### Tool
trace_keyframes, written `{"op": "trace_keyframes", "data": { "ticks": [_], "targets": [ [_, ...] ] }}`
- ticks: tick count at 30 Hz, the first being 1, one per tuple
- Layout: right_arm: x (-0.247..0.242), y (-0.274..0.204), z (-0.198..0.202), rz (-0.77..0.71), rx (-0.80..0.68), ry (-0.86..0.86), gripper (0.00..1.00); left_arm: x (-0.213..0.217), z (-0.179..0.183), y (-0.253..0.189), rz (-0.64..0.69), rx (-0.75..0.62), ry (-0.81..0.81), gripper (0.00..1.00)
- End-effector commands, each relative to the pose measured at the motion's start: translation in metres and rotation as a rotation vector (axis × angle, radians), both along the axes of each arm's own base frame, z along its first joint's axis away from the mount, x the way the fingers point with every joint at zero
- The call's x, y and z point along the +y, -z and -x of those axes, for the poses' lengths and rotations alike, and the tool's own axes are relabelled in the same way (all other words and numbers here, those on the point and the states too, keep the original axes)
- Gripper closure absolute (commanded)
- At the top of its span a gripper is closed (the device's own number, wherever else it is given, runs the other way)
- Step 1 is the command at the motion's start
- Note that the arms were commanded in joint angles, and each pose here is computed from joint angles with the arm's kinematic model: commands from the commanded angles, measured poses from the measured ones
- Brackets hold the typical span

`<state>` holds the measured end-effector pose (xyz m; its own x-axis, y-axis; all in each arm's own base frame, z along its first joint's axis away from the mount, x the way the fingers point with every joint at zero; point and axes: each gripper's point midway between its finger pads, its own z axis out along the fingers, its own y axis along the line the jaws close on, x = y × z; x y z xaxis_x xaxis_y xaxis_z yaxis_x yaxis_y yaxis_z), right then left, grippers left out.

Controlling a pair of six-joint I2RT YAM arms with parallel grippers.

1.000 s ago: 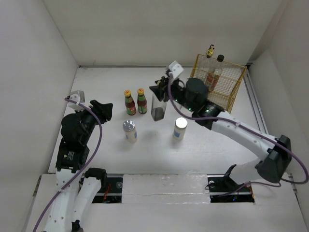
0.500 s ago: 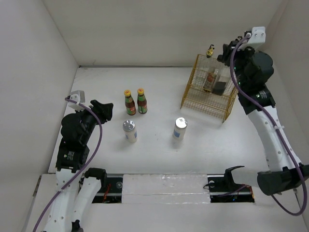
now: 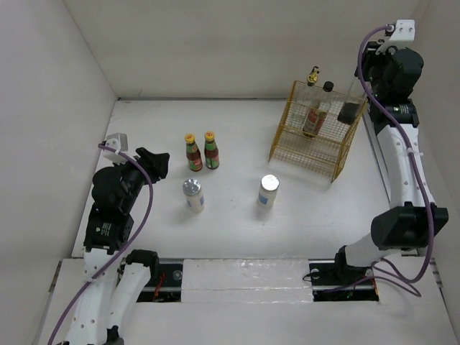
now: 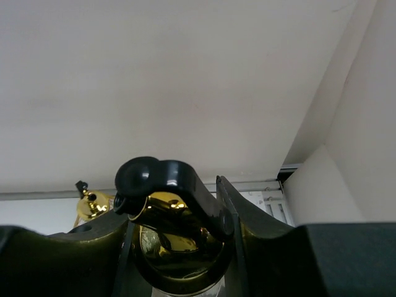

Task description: Organize the condiment bottles

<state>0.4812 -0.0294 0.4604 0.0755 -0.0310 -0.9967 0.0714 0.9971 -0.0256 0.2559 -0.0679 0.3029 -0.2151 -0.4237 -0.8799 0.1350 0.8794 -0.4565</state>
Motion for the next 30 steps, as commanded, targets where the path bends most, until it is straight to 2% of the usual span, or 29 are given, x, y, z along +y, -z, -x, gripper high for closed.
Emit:
{"op": "trace_keyframes", "data": {
  "ticks": [1,10,14,17,20,30],
  "targets": [
    [0.005,-0.079,0.011,0.023,-0.217,-0.041,1.00,-0.003,-0.003,-0.005,0.003,-0.027,0.020,0.50],
    [-0.017,-0.099,-0.017,0.043,-0.264,-0.047,1.00,-0.003,-0.005,-0.002,0.001,-0.016,0.020,0.48],
    [-0.016,-0.089,-0.033,0.045,-0.245,-0.069,1.00,-0.002,-0.005,-0.002,0.000,-0.016,0.011,0.48],
    [-0.017,-0.061,-0.045,0.026,-0.187,-0.071,1.00,-0.002,-0.005,-0.002,0.000,-0.016,0.011,0.48],
    [-0.021,-0.049,-0.045,0.017,-0.200,-0.064,1.00,-0.002,-0.005,-0.006,0.001,-0.025,0.011,0.48],
    [-0.016,0.044,-0.062,-0.060,-0.056,-0.097,1.00,0.000,-0.003,-0.009,0.001,-0.036,0.000,0.48]
  ]
}}
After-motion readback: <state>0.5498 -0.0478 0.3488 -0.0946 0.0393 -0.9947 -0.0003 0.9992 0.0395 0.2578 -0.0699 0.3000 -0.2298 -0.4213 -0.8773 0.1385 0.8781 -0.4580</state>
